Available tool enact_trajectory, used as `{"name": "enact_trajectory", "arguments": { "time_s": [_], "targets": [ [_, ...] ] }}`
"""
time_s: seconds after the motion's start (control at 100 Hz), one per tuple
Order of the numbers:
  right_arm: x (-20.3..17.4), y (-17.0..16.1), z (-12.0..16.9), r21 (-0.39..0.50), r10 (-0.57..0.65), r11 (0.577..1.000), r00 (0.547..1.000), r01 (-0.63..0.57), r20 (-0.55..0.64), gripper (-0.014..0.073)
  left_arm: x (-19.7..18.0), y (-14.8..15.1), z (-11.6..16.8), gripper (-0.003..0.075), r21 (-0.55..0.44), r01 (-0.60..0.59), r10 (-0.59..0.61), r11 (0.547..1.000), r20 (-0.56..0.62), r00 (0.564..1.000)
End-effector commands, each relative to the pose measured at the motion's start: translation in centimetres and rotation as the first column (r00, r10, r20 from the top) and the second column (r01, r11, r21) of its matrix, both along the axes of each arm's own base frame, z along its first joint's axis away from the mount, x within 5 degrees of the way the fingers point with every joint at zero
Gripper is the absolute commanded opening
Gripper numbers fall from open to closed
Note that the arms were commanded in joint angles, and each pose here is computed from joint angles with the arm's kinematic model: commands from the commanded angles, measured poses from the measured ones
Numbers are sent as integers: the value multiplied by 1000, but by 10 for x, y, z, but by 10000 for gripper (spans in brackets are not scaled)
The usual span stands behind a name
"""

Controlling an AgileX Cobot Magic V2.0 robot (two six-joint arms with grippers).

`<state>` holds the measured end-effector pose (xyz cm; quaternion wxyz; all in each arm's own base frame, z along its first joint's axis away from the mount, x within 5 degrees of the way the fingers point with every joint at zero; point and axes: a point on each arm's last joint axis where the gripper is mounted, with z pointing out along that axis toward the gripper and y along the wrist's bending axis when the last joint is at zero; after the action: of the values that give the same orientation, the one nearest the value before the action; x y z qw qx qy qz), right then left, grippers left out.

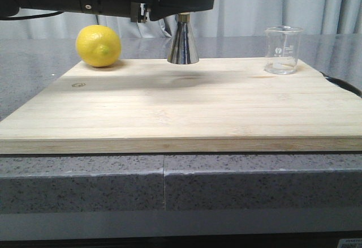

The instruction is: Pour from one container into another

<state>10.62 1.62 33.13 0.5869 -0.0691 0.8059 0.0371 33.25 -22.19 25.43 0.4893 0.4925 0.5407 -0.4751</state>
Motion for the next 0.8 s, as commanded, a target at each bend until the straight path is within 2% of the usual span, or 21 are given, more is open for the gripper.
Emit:
{"name": "enact_trajectory", "arguments": {
  "time_s": [0.0,0.79],
  "targets": [
    [1,0,15,4,4,1000,995,-4,99,568,-8,0,42,260,-147,24,-17,989,49,999],
    [1,0,15,4,4,1000,995,-4,99,568,1,-2,26,260,-102,-24,31,995,70,997]
  ]
}}
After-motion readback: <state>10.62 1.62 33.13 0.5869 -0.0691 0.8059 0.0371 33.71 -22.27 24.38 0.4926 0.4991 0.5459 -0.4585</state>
